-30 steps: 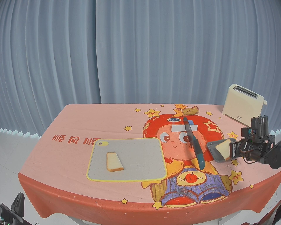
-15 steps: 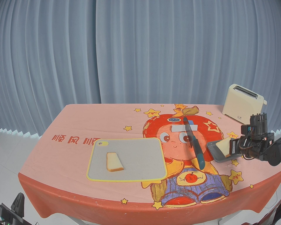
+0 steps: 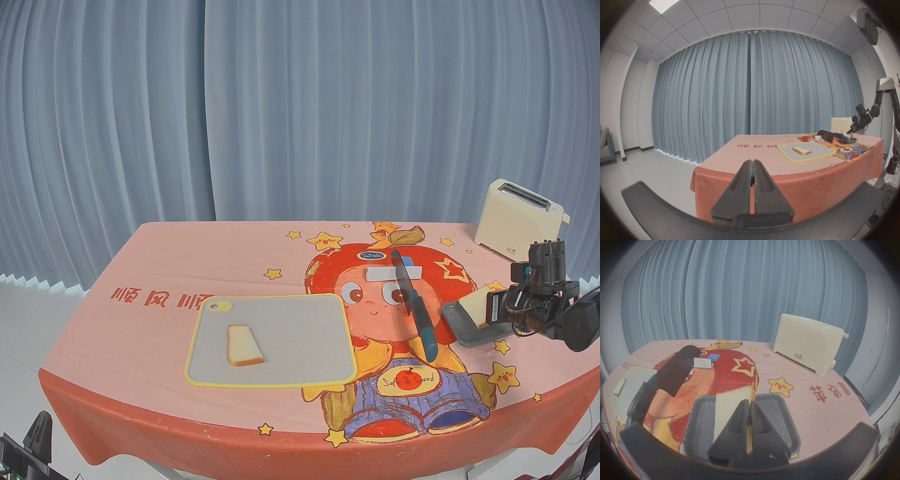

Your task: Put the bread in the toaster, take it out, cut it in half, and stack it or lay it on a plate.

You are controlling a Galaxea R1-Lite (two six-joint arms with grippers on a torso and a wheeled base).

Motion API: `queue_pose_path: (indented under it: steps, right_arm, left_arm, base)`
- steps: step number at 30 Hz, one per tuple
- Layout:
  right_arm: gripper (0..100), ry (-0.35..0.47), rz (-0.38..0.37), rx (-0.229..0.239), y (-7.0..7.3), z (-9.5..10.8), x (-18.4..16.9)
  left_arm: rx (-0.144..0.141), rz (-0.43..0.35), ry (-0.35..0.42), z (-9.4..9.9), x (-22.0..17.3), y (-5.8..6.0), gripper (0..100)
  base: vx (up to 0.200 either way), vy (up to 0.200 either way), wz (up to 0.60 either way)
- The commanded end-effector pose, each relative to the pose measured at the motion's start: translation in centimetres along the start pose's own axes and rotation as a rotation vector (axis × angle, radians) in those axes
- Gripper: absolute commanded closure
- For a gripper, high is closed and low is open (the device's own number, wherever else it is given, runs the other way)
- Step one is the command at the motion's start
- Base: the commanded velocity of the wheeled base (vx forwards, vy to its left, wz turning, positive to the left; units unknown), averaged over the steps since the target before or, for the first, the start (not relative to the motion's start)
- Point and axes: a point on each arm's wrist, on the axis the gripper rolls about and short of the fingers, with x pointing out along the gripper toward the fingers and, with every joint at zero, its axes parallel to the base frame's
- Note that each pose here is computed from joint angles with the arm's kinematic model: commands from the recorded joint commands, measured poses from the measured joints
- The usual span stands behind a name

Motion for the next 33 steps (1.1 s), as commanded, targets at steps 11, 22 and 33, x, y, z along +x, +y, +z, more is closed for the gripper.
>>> queue_pose_path:
  steps: [11,22,33]
  right_arm:
    - [100,0.028,-0.002,-0.008,0.02,-0.77,0.28]
    - [100,0.024,-0.001,-0.009,0.11,-0.71,0.26]
    - [0,0.028,-0.003,-0.012,0.15,-0.85,0.15]
  left_arm:
    - [0.000,0.000,0.019,-0.49,0.14,0.00,100]
    - [0.000,0.000,0.019,-0.49,0.14,0.00,100]
    - [0.000,0.000,0.019,-0.49,0.14,0.00,100]
  base:
    - [0.000,0.000,0.00]
    - [0.000,0.000,0.00]
    - [0.000,0.000,0.00]
